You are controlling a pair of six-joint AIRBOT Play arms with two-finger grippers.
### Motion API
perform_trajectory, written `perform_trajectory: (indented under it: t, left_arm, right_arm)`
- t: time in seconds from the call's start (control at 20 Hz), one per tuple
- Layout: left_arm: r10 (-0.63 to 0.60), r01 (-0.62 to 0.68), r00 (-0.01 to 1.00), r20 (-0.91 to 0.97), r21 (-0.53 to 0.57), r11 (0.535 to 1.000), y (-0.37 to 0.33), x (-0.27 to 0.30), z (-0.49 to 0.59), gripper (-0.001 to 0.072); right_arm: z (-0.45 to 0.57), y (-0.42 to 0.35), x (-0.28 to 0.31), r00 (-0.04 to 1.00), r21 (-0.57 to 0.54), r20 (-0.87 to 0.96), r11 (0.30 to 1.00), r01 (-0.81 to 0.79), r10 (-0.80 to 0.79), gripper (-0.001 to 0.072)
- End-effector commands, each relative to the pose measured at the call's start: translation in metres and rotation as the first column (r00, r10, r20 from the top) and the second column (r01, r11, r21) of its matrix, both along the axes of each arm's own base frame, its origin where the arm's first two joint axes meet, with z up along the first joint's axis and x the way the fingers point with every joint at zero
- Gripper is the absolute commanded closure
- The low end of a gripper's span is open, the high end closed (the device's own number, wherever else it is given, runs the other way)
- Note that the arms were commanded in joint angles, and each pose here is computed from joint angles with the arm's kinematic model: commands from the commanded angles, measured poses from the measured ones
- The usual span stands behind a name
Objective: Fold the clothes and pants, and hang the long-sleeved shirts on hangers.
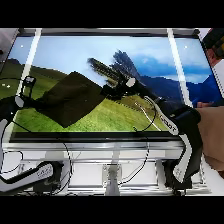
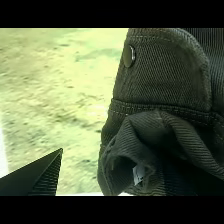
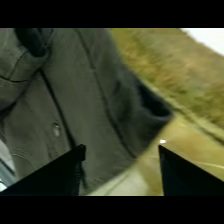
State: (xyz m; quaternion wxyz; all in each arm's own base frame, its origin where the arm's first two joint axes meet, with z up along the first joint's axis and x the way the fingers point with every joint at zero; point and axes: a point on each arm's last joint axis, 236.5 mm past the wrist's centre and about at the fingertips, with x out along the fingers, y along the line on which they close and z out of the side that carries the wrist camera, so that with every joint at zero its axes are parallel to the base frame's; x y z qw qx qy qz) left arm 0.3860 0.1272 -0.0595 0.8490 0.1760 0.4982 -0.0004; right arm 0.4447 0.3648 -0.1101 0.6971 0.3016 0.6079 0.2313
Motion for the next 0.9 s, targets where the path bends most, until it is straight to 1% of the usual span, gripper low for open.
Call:
perform_trajectory:
  t: [0.0,0.05,0.1,0.15,0.2,0.25,0.4,0.45,0.5,0.55,0.6,0.65,0.7,0.75,0.85]
  left_arm:
    - [0.019,-0.018,0.999,0.035,-0.026,1.000,-0.004,0.004,0.008,0.0015]
    - [0.019,-0.018,0.999,0.050,-0.021,1.000,-0.003,0.005,0.014,0.0016]
    - [0.019,-0.018,0.998,0.066,-0.018,1.000,-0.003,0.006,0.020,0.0020]
    - [0.032,-0.029,0.996,0.085,-0.038,0.999,-0.006,0.008,0.026,0.0021]
    - [0.048,-0.041,0.994,0.103,-0.066,0.997,-0.010,0.009,0.030,0.0021]
    - [0.062,-0.052,0.991,0.115,-0.092,0.994,-0.013,0.011,0.032,0.0021]
    - [0.106,-0.082,0.984,0.142,-0.167,0.983,-0.022,0.016,0.034,0.0022]
    - [0.123,-0.092,0.979,0.162,-0.187,0.978,-0.023,0.020,0.037,0.0036]
    - [0.145,-0.104,0.971,0.189,-0.211,0.972,-0.024,0.026,0.040,0.0171]
    - [0.175,-0.121,0.961,0.213,-0.246,0.962,-0.026,0.032,0.042,0.0371]
    - [0.212,-0.141,0.950,0.229,-0.291,0.946,-0.028,0.037,0.043,0.0610]
    - [0.237,-0.155,0.943,0.232,-0.324,0.933,-0.030,0.040,0.042,0.0684]
    - [0.255,-0.166,0.940,0.226,-0.350,0.922,-0.033,0.043,0.037,0.0683]
    - [0.253,-0.166,0.943,0.217,-0.351,0.921,-0.035,0.044,0.032,0.0684]
    - [0.241,-0.149,0.943,0.230,-0.355,0.923,-0.045,0.051,0.030,0.0684]
  right_arm:
    - [-0.004,0.012,0.006,0.998,0.016,0.005,0.998,0.060,-0.060,0.0229]
    - [-0.004,0.010,0.012,0.997,0.015,0.023,0.997,0.077,-0.077,0.0274]
    - [-0.003,0.009,0.018,0.994,0.015,0.044,0.995,0.096,-0.096,0.0338]
    - [-0.002,0.008,0.023,0.992,0.013,0.061,0.994,0.108,-0.109,0.0428]
    - [-0.002,0.006,0.027,0.990,0.010,0.077,0.993,0.119,-0.119,0.0542]
    - [-0.001,0.006,0.029,0.989,0.010,0.084,0.993,0.122,-0.122,0.0704]
    - [0.010,-0.002,0.031,0.990,0.004,0.098,0.995,0.102,-0.102,0.0702]
    - [0.017,-0.009,0.032,0.990,-0.009,0.113,0.996,0.088,-0.086,0.0702]
    - [0.026,-0.019,0.033,0.989,-0.032,0.131,0.997,0.067,-0.062,0.0703]
    - [0.034,-0.029,0.032,0.988,-0.062,0.149,0.997,0.041,-0.031,0.0703]
    - [0.041,-0.040,0.032,0.985,-0.103,0.171,0.995,0.014,0.003,0.0702]
    - [0.049,-0.053,0.031,0.979,-0.154,0.197,0.988,-0.013,0.043,0.0703]
    - [0.058,-0.065,0.031,0.973,-0.198,0.217,0.980,-0.028,0.072,0.0703]
    - [0.067,-0.077,0.030,0.967,-0.236,0.234,0.971,-0.039,0.096,0.0703]
    - [0.088,-0.098,0.031,0.962,-0.269,0.264,0.963,0.002,0.072,0.0703]
